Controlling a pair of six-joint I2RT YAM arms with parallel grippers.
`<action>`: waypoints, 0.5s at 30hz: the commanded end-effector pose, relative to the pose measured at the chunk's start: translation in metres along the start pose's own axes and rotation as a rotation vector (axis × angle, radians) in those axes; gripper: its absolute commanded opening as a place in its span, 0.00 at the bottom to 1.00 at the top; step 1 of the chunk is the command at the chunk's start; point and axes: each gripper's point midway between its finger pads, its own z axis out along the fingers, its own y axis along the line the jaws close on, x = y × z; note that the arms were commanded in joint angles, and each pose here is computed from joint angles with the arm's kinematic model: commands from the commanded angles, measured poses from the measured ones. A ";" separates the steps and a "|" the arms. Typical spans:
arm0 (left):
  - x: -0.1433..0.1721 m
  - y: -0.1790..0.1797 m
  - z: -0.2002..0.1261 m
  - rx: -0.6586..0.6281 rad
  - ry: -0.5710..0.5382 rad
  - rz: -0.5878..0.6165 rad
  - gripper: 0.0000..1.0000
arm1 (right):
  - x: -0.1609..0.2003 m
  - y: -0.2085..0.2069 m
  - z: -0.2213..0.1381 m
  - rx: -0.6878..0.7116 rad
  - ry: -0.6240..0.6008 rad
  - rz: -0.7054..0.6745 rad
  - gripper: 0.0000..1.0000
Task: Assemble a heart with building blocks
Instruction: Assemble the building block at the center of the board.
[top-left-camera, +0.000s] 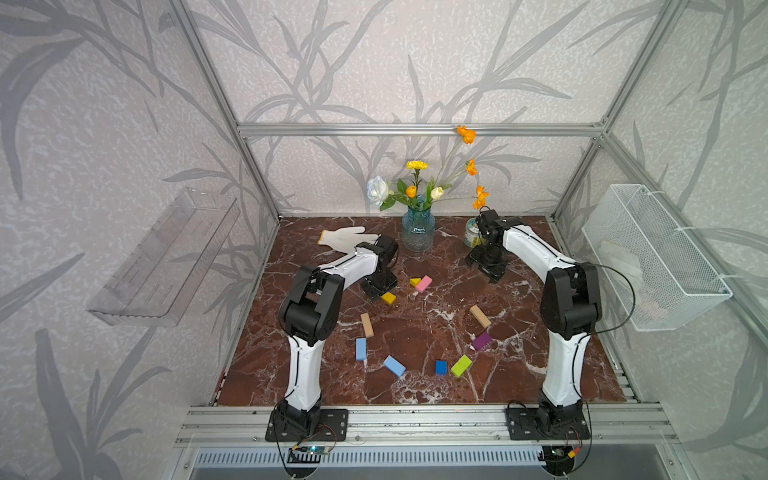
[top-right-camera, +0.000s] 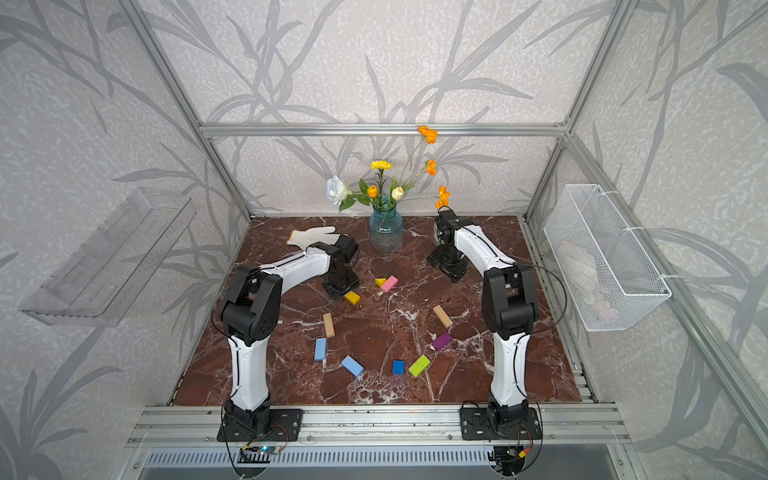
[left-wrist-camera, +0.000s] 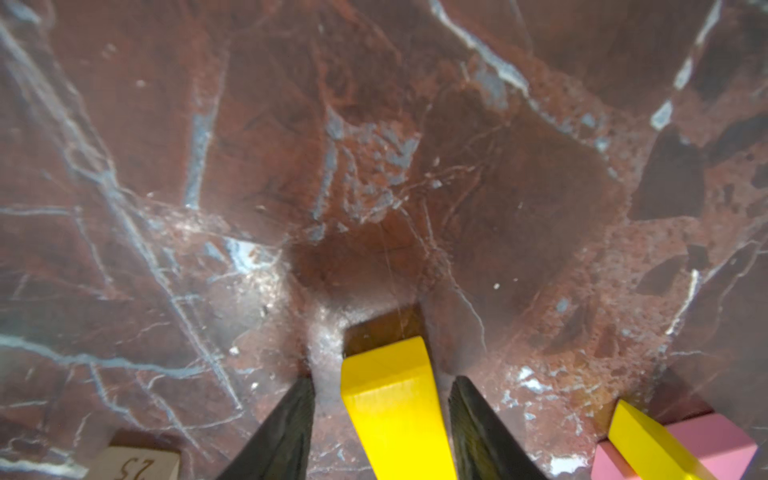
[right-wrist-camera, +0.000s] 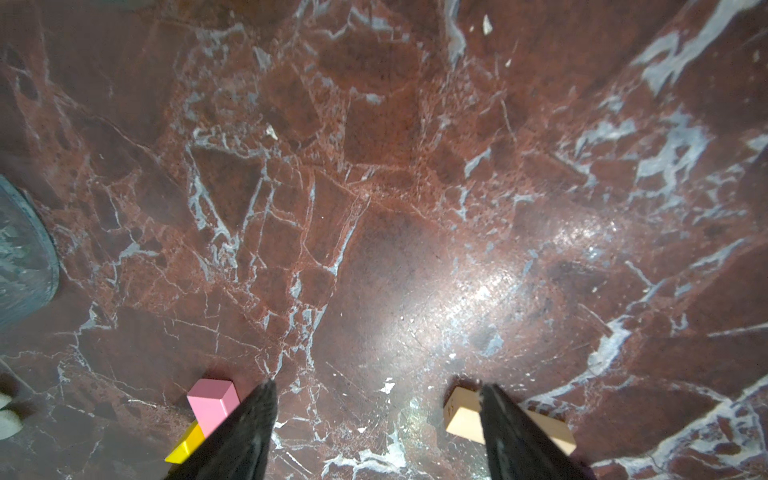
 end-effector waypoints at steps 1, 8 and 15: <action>-0.002 0.008 0.007 -0.046 0.000 -0.007 0.51 | -0.003 -0.002 -0.013 -0.019 -0.012 0.000 0.78; 0.006 0.011 0.018 -0.037 0.033 -0.050 0.37 | -0.004 -0.001 -0.018 -0.028 -0.018 0.001 0.78; 0.001 -0.002 0.010 -0.003 0.014 -0.090 0.31 | -0.007 -0.002 -0.021 -0.032 -0.029 0.002 0.76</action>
